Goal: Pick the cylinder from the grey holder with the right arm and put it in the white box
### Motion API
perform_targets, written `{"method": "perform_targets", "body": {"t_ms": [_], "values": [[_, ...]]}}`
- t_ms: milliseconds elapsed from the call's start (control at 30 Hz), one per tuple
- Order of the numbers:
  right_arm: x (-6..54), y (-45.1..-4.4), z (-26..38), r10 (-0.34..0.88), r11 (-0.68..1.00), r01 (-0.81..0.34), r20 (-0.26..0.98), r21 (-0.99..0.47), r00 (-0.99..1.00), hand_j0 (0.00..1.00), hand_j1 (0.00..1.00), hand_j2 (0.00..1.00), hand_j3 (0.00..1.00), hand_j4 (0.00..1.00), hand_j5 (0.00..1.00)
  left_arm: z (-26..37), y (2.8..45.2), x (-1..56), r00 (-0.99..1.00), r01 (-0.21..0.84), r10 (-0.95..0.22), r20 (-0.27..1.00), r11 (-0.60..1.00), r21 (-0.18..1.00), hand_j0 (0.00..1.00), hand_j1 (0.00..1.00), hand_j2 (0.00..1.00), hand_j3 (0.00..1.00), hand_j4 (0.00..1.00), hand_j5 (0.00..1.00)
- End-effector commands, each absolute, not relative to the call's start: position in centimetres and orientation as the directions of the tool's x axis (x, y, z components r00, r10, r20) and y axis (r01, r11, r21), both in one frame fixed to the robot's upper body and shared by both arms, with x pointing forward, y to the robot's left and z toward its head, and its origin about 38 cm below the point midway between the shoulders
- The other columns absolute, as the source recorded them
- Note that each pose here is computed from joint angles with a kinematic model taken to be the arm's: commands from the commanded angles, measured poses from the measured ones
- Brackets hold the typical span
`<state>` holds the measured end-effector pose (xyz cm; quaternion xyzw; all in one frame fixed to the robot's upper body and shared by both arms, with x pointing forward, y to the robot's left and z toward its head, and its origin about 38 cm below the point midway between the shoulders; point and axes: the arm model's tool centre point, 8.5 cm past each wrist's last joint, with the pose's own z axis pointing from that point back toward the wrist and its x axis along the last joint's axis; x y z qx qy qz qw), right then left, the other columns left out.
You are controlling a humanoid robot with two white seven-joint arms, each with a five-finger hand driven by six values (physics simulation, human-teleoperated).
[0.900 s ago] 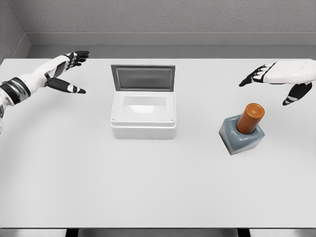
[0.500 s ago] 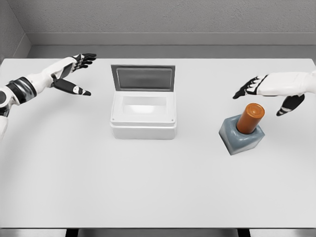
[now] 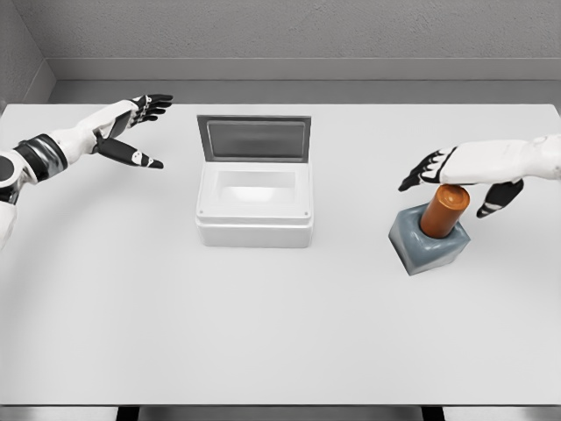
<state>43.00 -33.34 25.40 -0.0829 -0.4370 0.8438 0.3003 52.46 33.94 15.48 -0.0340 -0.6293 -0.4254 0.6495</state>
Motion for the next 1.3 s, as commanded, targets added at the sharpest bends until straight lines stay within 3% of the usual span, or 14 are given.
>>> {"method": "perform_targets", "body": {"t_ms": [0, 533, 1033, 1267], "values": [[43.0, -33.1, 25.5, 0.577, -0.436, -0.432, 0.123, -0.789, -0.808, 1.0, 1.0, 1.0, 1.0, 1.0, 1.0, 15.5, 34.1, 52.4, -0.153, 0.594, -0.507, 0.848, 0.639, 0.489, 1.0, 1.0, 1.0, 1.0, 1.0, 1.0], [40.7, -32.5, 28.1, 0.524, -0.448, -0.364, 0.09, -0.816, -0.847, 1.0, 1.0, 1.0, 1.0, 1.0, 1.0, 15.4, 34.1, 52.3, -0.152, 0.595, -0.509, 0.847, 0.637, 0.49, 1.0, 1.0, 1.0, 1.0, 1.0, 1.0], [40.4, -32.1, 27.1, 0.515, -0.462, -0.38, 0.107, -0.801, -0.851, 1.0, 1.0, 1.0, 1.0, 1.0, 1.0, 15.1, 33.6, 52.3, -0.153, 0.614, -0.525, 0.838, 0.614, 0.496, 1.0, 1.0, 1.0, 1.0, 1.0, 1.0], [40.3, -32.4, 27.1, 0.52, -0.465, -0.384, 0.105, -0.798, -0.848, 0.87, 0.87, 0.87, 0.87, 0.87, 0.87, 15.1, 33.5, 52.3, -0.155, 0.614, -0.523, 0.838, 0.613, 0.497, 1.0, 1.0, 1.0, 1.0, 1.0, 1.0]]}}
